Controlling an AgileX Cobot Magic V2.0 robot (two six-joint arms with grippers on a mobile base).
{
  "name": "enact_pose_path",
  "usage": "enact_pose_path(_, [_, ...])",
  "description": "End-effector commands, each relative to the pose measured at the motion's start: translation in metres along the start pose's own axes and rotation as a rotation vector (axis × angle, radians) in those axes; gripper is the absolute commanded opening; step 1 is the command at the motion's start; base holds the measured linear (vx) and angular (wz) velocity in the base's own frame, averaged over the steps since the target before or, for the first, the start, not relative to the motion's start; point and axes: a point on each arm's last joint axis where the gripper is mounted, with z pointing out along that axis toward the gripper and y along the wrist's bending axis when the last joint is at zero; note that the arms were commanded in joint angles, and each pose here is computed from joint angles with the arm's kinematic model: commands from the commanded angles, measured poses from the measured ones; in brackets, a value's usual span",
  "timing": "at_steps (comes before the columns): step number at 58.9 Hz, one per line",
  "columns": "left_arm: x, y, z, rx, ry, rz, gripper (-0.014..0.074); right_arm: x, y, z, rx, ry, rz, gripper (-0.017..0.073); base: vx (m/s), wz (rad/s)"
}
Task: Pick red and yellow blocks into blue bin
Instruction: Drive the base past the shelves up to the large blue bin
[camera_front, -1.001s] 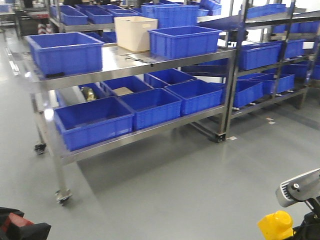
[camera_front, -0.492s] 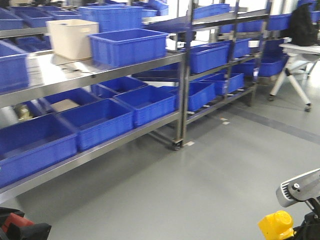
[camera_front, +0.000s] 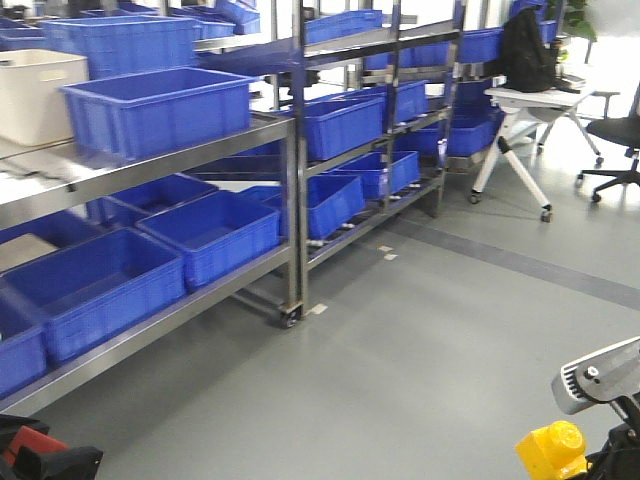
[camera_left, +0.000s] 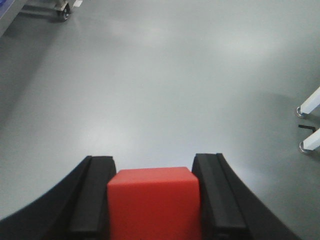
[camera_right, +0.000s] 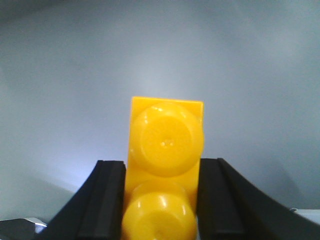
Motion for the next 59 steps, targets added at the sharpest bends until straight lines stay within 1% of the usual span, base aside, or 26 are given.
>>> enact_pose_path(1, [-0.0132, -0.0018, -0.0096, 0.007, -0.109, -0.004, 0.0235, -0.0126, -0.002, -0.0107, 0.015, -0.108, -0.011, 0.0231, 0.42, -0.25])
enact_pose_path(59, [-0.0133, -0.0018, -0.0095, 0.007, -0.109, -0.004, 0.0235, -0.0126, -0.002, -0.0107, 0.015, -0.108, -0.011, 0.0231, 0.46, -0.24])
